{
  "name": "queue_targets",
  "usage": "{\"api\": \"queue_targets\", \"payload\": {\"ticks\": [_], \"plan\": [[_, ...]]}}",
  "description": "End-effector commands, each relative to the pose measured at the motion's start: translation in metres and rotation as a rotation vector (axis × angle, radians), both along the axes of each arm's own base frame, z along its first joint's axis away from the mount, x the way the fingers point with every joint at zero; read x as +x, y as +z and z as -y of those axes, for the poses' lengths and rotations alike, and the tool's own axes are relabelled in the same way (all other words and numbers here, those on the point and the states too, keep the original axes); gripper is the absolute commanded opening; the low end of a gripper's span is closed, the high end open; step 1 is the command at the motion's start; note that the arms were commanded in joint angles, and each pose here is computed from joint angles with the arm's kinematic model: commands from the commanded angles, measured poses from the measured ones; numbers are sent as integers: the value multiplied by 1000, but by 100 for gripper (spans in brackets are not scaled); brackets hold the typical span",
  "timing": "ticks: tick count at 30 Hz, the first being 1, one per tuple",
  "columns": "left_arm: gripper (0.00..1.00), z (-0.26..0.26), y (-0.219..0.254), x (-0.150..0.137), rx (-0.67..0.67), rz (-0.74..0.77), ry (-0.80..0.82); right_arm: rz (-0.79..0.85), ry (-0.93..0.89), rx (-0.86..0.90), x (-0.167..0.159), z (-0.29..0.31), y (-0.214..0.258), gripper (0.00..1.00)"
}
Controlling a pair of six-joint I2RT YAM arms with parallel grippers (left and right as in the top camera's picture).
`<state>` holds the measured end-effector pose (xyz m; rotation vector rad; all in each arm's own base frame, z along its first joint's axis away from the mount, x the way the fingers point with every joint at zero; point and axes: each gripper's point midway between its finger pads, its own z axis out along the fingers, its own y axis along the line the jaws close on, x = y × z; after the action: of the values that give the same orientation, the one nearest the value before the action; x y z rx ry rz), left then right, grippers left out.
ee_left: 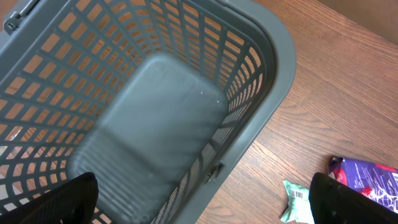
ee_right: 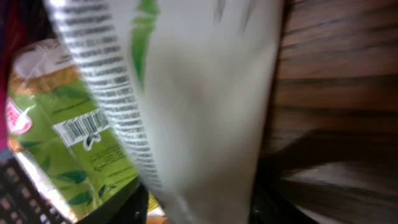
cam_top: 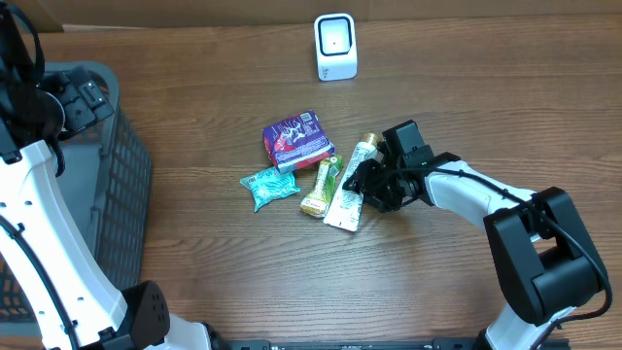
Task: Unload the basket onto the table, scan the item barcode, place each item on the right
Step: 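Grasp the white tube with the right gripper and lift it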
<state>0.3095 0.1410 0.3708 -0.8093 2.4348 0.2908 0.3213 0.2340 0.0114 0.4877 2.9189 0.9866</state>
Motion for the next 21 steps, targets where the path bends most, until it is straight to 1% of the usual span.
{"api": "queue_targets", "payload": {"ticks": [1,7,8,9,11,17,21], "plan": [[100,-4,-3,1,12,-17,1,-13,-17,-62,-5,10,-15,46],[100,-4,-3,1,12,-18,1,28,-18,-55,3,8,-12,19],[100,-4,-3,1,12,-17,1,30,-16,-55,3,8,-12,10],[99,-4,-3,1,12,-18,1,27,-15,-54,3,8,-12,4],[100,-4,-3,1,12,-17,1,20,-14,-43,2,8,-11,4],[100,-4,-3,1,12,-17,1,52,98,20,0,10,3,4],[100,-4,-3,1,12,-17,1,82,152,12,-2,17,13,4]]}}
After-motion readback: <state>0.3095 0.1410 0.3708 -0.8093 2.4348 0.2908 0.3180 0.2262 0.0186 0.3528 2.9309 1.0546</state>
